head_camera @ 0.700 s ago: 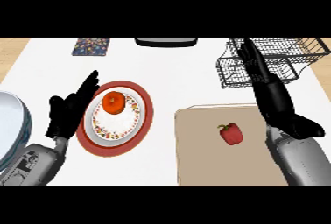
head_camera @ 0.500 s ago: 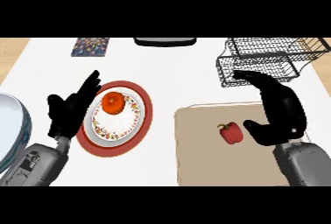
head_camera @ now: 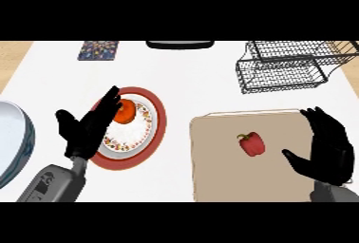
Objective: Pick the bell pepper from the tray and place it in the tiered basket
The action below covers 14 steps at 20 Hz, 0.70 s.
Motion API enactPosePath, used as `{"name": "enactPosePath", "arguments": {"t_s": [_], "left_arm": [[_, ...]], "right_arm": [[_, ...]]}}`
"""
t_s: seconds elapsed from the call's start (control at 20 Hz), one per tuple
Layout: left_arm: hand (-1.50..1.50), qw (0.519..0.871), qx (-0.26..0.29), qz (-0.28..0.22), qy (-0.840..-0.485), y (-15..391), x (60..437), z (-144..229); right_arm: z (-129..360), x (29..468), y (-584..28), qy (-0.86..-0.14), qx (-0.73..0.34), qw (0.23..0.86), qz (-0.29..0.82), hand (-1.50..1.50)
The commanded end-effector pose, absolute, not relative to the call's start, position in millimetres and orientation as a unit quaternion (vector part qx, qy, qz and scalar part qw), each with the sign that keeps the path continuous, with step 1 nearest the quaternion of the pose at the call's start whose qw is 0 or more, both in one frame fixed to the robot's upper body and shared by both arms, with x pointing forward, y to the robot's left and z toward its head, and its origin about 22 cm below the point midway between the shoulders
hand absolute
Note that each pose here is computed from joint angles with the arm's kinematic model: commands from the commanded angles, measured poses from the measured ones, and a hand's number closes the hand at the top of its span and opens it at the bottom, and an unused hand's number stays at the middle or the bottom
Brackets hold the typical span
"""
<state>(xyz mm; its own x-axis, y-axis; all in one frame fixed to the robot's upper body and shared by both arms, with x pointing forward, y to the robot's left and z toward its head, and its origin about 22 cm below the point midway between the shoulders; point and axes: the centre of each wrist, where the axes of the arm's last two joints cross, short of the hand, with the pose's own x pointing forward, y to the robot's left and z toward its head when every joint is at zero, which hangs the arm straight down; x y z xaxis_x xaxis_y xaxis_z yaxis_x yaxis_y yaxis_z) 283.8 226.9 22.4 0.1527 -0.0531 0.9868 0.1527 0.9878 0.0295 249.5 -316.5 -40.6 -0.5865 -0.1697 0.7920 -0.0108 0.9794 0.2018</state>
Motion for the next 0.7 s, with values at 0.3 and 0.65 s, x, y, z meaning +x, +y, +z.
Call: {"name": "enactPosePath", "arguments": {"t_s": [0.3,0.65], "left_arm": [[0.0,0.762,-0.038,-0.059,-0.644,228,286,34],[0.0,0.765,-0.039,-0.062,-0.639,227,276,23]], "right_arm": [[-40,190,-376,-0.871,-0.079,0.469,0.125,-1.5],[4,154,-390,-0.789,-0.25,0.514,0.225,-1.5]]}}
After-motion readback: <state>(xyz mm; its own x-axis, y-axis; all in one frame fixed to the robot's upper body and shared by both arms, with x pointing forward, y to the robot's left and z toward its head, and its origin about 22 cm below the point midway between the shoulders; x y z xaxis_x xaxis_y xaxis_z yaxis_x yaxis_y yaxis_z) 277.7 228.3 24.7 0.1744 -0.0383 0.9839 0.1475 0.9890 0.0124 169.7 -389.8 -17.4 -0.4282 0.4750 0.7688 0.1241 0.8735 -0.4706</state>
